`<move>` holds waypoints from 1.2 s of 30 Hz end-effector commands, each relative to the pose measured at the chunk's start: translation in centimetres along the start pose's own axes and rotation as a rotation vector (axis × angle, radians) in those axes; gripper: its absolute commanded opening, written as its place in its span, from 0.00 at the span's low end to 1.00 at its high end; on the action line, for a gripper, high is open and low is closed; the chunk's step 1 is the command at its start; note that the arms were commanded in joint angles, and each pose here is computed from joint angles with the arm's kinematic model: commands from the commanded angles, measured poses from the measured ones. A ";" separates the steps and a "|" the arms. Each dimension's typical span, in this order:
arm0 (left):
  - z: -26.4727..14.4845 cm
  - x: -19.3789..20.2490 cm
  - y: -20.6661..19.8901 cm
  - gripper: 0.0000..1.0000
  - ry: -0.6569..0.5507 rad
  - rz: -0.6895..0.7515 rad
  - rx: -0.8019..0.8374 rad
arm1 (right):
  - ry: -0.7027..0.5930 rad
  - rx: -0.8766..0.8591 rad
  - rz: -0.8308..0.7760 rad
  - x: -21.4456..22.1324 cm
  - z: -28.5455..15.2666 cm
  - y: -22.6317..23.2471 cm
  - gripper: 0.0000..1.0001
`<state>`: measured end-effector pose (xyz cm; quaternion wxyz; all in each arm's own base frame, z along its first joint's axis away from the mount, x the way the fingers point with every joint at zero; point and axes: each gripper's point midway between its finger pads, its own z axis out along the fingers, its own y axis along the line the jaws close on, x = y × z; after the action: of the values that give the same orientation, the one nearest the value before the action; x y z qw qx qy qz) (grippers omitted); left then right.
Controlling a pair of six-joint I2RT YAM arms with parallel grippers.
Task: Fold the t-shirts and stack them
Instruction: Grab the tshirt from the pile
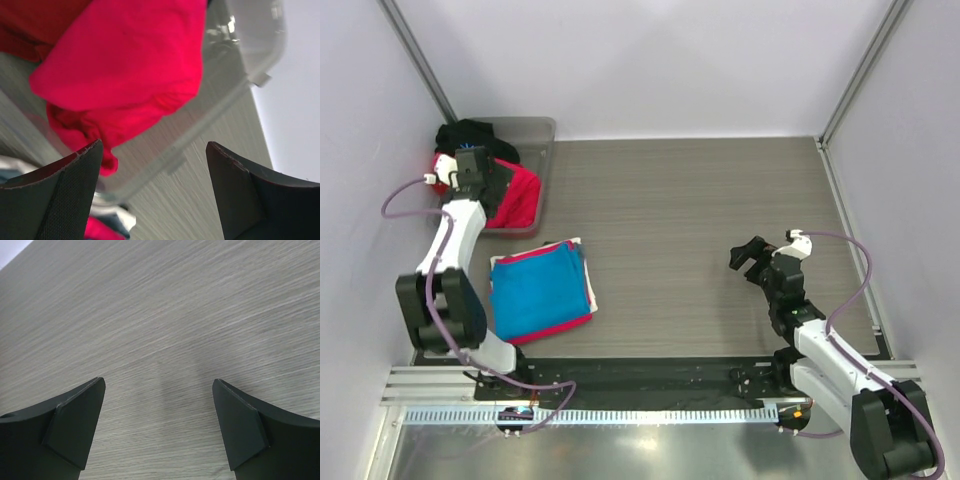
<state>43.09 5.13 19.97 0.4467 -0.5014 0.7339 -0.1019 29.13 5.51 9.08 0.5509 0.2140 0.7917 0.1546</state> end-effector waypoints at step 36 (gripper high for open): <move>-25.1 -8.7 -19.6 0.00 -0.174 -0.094 0.722 | -0.039 -0.057 0.014 -1.7 0.5 2.0 0.96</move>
<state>38.83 1.54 44.79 0.6214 -0.4270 0.6202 -0.2167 29.20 6.11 8.37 0.5386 0.2056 0.8006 0.1631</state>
